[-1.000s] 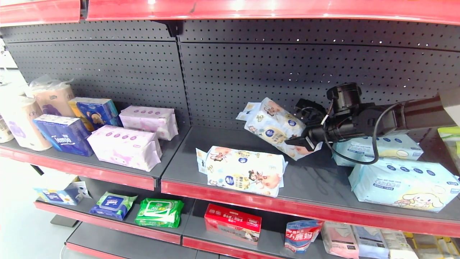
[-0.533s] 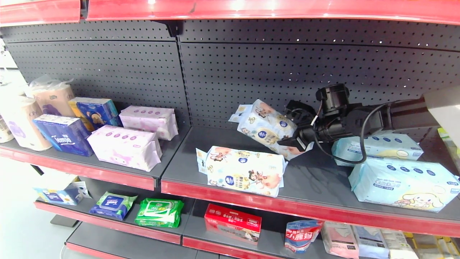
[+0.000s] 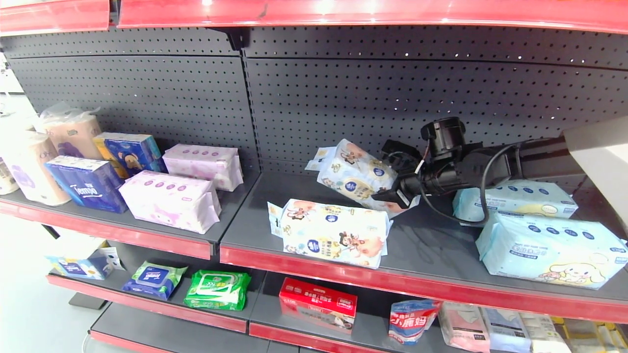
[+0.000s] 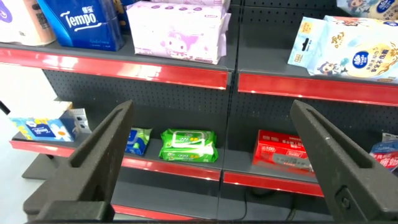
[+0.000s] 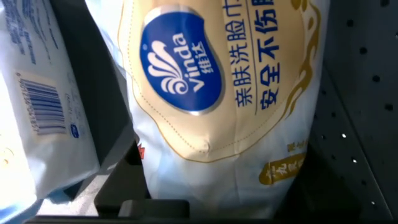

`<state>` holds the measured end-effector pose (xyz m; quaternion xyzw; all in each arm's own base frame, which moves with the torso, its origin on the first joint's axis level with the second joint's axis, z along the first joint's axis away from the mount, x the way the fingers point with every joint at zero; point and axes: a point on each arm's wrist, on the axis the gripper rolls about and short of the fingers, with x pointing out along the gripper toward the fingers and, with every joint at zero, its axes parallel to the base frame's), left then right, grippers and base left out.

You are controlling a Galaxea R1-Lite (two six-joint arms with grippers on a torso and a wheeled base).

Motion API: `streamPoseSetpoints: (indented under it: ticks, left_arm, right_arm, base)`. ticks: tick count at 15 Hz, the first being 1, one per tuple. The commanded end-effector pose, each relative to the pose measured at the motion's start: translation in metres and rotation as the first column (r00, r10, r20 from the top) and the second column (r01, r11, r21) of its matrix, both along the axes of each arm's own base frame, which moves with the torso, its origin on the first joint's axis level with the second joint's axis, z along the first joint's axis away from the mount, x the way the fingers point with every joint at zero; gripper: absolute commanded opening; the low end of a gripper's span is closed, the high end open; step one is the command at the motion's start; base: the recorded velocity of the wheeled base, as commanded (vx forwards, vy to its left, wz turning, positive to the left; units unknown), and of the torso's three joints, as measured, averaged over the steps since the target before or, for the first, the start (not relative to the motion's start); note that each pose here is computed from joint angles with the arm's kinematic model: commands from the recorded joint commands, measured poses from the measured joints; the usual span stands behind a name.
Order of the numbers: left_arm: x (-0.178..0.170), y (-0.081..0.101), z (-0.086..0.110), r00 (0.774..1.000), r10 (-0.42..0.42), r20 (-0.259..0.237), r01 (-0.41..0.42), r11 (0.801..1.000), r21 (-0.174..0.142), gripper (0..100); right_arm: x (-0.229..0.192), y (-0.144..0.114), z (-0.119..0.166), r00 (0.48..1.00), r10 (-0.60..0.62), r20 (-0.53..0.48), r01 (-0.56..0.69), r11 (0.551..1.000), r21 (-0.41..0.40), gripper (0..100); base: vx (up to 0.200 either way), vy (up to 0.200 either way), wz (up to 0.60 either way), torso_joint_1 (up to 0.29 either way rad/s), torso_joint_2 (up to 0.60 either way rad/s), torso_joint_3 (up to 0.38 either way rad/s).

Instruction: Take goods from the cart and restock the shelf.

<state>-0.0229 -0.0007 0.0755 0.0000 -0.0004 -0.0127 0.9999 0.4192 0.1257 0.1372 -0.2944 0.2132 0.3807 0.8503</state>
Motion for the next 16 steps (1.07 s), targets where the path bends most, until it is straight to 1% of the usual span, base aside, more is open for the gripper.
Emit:
streamPoseSetpoints:
  ticks: [1, 14, 16]
  left_arm:
    - [0.0001, 0.0000, 0.0000, 1.000, 0.001, -0.001, -0.001, 1.000, 0.000, 100]
    - [0.0001, 0.0000, 0.0000, 1.000, 0.001, -0.001, -0.001, 1.000, 0.000, 100]
    - [0.0001, 0.0000, 0.0000, 1.000, 0.001, -0.001, -0.001, 1.000, 0.000, 100]
  right_arm:
    - [-0.0008, 0.0028, -0.0026, 1.000, 0.009, -0.005, -0.009, 1.000, -0.004, 0]
    - [0.0024, 0.0091, -0.0120, 1.000, 0.018, -0.013, -0.018, 1.000, -0.024, 0]
    - [0.0024, 0.0077, -0.0114, 0.999, 0.032, -0.002, -0.032, 0.999, -0.042, 0]
  base:
    - [0.000, 0.000, 0.00, 0.000, 0.00, 0.000]
    - [0.000, 0.000, 0.00, 0.000, 0.00, 0.000]
    - [0.000, 0.000, 0.00, 0.000, 0.00, 0.000]
